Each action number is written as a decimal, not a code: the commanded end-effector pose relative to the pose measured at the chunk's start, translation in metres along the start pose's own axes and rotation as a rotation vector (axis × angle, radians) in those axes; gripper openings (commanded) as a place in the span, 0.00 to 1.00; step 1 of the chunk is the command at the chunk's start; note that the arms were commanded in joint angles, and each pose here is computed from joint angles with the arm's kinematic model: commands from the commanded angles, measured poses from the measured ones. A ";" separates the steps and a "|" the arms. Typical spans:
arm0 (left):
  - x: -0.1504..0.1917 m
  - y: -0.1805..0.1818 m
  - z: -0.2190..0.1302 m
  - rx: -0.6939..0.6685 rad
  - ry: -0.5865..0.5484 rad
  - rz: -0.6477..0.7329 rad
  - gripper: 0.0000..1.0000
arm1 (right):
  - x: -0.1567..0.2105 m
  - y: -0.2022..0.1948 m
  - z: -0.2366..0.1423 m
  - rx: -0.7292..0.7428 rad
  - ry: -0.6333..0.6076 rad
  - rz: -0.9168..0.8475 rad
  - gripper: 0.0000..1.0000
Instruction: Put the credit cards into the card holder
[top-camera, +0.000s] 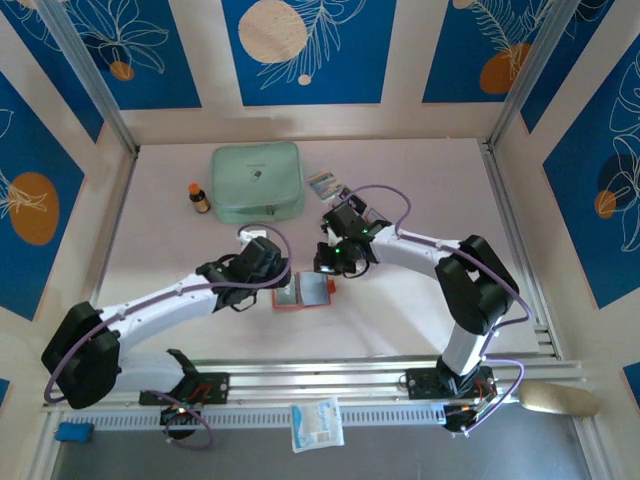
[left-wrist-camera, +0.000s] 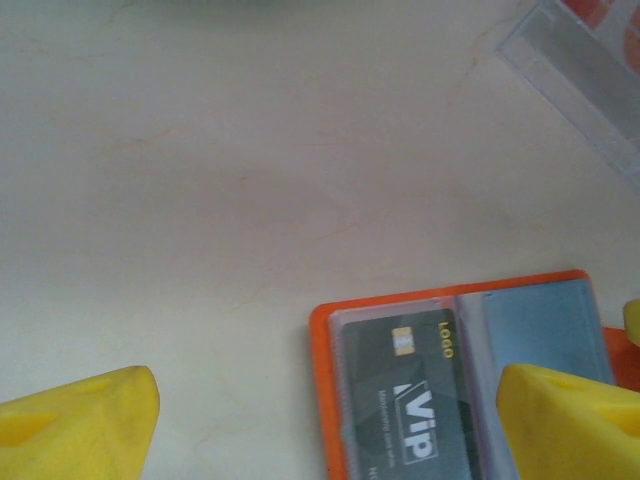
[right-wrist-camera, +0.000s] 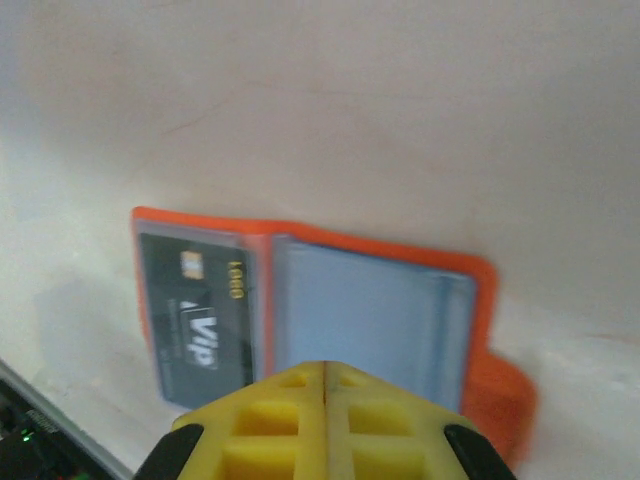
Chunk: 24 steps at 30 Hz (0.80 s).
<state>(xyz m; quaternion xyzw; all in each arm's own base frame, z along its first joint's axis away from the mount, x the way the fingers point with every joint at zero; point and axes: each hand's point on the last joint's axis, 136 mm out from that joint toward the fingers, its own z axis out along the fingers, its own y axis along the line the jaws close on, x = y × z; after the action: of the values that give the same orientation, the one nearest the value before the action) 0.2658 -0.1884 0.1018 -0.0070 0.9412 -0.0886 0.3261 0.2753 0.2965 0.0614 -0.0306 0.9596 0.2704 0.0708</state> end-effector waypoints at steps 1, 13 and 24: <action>0.001 -0.021 0.002 0.047 0.017 0.028 0.88 | 0.005 -0.009 -0.003 0.013 0.029 -0.031 0.06; 0.033 -0.040 0.021 0.045 0.079 0.073 0.87 | 0.009 -0.009 0.019 0.021 0.085 -0.048 0.05; 0.045 -0.035 0.031 0.035 0.093 0.089 0.88 | 0.024 -0.007 0.041 -0.002 0.148 -0.025 0.04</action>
<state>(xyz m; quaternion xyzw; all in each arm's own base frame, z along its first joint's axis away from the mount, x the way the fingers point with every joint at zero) 0.2524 -0.2303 0.0666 0.0438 0.9501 -0.0924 0.2945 0.2660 0.3039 0.0231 -0.0617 0.9636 0.2588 0.0266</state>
